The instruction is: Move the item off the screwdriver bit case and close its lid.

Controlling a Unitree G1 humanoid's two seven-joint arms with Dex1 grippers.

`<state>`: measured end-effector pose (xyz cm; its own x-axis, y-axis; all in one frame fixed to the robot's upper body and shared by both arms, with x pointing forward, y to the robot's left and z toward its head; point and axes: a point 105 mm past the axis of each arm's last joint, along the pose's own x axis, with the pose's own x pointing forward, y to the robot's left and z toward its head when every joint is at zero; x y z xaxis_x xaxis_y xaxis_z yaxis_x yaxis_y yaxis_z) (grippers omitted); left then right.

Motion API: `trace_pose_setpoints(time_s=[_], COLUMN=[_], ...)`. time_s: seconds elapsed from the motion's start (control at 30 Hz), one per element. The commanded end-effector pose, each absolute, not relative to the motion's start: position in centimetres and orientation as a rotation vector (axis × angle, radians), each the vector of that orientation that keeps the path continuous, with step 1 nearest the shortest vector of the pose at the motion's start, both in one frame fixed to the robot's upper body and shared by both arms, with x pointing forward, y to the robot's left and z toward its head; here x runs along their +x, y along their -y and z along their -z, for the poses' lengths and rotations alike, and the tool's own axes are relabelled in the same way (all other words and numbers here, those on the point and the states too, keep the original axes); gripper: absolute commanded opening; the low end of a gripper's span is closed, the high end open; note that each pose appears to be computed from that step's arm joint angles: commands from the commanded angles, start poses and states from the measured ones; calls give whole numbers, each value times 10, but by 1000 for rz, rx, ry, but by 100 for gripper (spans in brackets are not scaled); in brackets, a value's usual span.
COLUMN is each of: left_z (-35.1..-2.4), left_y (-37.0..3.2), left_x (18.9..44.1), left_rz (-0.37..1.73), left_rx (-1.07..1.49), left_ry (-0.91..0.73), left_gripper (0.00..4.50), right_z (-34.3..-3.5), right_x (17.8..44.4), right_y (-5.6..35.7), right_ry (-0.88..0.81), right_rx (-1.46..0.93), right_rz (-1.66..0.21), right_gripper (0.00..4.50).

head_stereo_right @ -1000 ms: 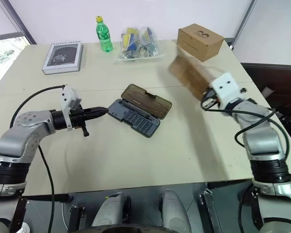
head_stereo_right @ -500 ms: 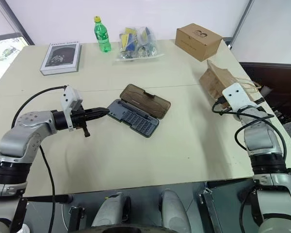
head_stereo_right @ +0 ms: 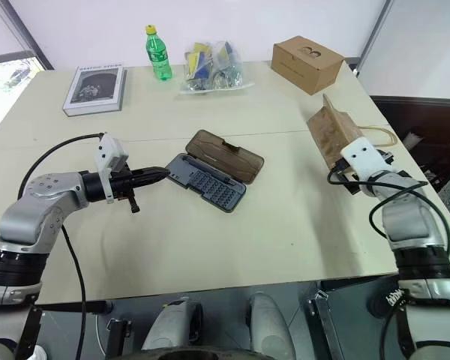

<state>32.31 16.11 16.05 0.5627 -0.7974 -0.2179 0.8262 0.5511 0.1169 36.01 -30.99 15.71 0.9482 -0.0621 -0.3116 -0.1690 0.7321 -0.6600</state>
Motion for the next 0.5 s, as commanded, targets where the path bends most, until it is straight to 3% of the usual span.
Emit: trace_pose_setpoints(time_s=[0.03,0.2,0.5], left_z=[-170,-169,-170], left_y=[-161,-161,-160], left_x=[323,325,331], left_rz=[970,975,978], left_rx=[243,247,268], left_ry=[-111,-113,-105], left_gripper=[0,0,0], right_z=[-218,-231,-204], right_x=[347,339,356], right_y=[290,233,176], right_ry=[-169,-111,-138], right_rx=[-715,-637,-676], right_rz=[-118,-333,-550], right_gripper=[424,424,424])
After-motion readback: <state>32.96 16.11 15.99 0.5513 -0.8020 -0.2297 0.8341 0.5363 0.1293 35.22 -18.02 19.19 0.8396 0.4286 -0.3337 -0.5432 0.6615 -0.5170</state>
